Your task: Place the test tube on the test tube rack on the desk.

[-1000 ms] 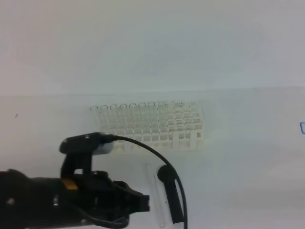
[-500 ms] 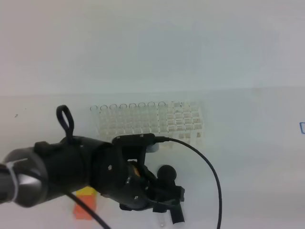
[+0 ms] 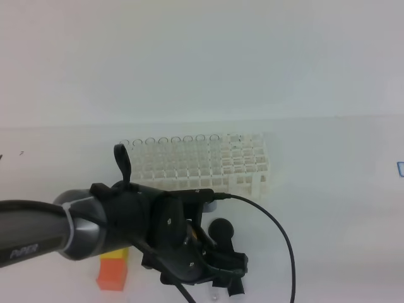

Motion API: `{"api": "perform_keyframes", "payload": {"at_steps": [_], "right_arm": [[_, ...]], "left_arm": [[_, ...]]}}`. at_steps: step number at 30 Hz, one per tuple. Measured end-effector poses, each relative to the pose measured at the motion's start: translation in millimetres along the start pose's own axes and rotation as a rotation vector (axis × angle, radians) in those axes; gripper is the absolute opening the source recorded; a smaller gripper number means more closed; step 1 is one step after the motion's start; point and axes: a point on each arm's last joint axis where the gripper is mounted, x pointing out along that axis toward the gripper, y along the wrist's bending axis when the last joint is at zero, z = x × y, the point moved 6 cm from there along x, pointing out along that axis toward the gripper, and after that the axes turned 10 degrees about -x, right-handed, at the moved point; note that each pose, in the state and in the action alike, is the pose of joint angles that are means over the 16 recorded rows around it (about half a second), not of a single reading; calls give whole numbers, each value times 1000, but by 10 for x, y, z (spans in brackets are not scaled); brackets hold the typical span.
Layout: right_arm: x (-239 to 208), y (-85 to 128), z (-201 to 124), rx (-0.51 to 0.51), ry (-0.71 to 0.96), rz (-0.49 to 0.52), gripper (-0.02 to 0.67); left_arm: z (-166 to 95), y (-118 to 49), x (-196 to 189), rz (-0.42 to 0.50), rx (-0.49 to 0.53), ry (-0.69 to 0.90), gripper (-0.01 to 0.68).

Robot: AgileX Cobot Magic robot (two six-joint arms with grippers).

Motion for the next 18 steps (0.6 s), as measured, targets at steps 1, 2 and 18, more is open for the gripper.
{"api": "perform_keyframes", "payload": {"at_steps": [1, 2, 18], "right_arm": [[0, 2, 1, 1, 0, 1, 190], [0, 4, 1, 1, -1, 3, 190], [-1, 28, 8, 7, -5, 18, 190]], "left_arm": [[-4, 8, 14, 6, 5, 4, 468], [-9, 18, 27, 12, 11, 8, 468], [-102, 190, 89, 122, 109, 82, 468]]}}
